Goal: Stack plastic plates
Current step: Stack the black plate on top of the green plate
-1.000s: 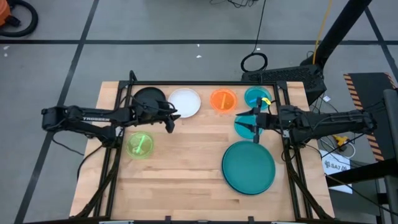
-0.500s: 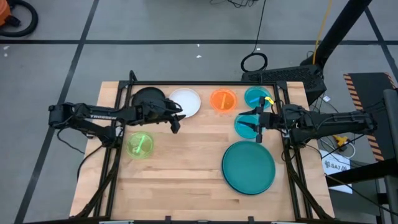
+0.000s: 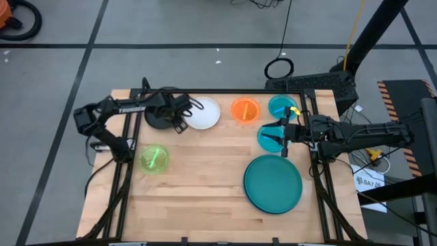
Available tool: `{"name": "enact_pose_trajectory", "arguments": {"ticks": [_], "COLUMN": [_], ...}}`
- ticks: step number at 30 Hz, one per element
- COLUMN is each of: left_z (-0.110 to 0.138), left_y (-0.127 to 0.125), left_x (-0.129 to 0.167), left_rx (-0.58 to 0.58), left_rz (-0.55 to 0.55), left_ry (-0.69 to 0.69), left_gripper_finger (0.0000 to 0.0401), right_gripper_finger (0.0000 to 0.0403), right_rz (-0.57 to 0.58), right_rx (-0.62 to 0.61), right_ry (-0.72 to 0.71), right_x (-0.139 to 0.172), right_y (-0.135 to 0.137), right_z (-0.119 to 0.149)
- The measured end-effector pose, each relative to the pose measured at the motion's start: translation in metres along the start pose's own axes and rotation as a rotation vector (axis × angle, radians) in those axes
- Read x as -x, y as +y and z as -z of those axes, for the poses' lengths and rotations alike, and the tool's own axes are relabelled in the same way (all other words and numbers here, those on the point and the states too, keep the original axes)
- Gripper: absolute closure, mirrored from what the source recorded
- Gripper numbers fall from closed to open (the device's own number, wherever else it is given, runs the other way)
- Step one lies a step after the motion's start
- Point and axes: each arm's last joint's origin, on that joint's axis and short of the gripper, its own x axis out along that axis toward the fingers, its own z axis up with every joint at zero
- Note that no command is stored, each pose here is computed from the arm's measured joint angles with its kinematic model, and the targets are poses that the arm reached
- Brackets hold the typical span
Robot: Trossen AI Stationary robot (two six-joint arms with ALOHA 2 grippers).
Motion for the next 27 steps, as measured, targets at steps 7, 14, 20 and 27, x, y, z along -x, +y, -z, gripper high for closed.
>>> {"name": "enact_pose_trajectory", "arguments": {"ticks": [7,14,20,27], "left_z": [-0.004,-0.004,-0.004,-0.006], "left_y": [0.018,0.013,0.013,0.012], "left_x": [-0.016,-0.016,-0.017,-0.017], "left_rx": [0.064,0.053,0.054,0.055], "left_rz": [-0.015,0.064,0.072,0.076], "left_ry": [0.063,0.077,0.075,0.06], "left_gripper_finger": [0.0231,0.0231,0.0231,0.0231], "right_gripper_finger": [0.0271,0.0271,0.0271,0.0271], "right_rz": [-0.001,-0.001,-0.002,-0.002], "right_rx": [-0.002,-0.002,-0.001,-0.001], "right_ry": [0.002,0.004,0.007,0.007], "right_x": [0.0,0.0,0.0,0.0], "right_y": [0.0,0.0,0.0,0.0], "right_z": [0.0,0.0,0.001,0.001]}}
